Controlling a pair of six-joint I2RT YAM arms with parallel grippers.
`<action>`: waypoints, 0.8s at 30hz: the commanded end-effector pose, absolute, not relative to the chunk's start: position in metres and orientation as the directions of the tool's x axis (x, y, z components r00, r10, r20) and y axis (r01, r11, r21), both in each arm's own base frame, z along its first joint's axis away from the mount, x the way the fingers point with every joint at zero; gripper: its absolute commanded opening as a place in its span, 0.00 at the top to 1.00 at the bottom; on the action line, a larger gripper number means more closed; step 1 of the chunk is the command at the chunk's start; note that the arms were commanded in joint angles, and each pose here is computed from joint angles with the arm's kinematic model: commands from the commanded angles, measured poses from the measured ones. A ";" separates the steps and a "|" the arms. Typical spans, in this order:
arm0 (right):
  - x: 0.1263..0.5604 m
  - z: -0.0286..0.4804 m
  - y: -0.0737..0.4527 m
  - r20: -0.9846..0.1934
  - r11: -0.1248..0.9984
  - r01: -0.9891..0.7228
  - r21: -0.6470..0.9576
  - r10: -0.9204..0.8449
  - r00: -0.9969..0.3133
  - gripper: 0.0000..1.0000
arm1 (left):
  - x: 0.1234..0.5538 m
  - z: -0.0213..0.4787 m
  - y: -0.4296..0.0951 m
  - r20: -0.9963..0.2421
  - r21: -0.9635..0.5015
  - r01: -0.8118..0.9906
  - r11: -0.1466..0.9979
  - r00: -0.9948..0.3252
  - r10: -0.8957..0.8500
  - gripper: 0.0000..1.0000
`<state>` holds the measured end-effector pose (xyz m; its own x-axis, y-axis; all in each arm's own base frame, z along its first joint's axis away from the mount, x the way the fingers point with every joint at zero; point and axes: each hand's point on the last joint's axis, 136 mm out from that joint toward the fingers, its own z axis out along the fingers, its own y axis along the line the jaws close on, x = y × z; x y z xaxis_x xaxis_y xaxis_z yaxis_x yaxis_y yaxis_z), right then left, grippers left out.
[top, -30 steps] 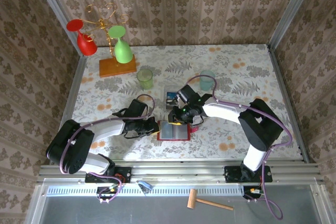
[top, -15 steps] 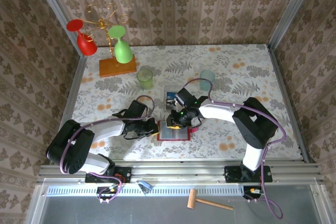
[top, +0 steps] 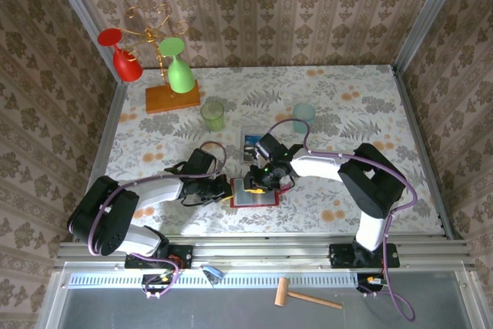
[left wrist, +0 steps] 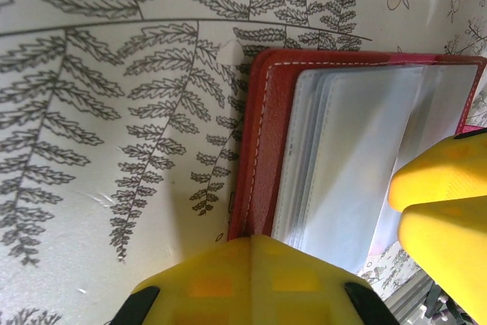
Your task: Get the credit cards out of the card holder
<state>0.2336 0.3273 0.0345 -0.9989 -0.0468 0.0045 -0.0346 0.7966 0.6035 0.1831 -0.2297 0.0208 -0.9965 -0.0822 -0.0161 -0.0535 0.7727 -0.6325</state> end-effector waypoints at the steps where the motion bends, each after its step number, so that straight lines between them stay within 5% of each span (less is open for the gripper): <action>1: 0.225 0.028 0.331 0.040 0.791 -0.017 0.611 -0.053 -0.998 0.72 | 0.178 0.016 -0.226 -0.003 -0.619 -0.067 0.783 -0.996 -0.088 0.97; 24: 0.223 0.023 0.320 0.033 0.821 -0.018 0.571 -0.045 -0.998 0.71 | 0.177 0.010 -0.225 0.014 -0.606 -0.074 0.792 -0.996 -0.083 0.97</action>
<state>0.2307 0.3322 0.0297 -0.9986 -0.0481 0.0220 -0.0245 0.7892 0.6136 0.1832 -0.2301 0.0202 -0.9966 -0.0811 -0.0145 -0.0536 0.7719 -0.6335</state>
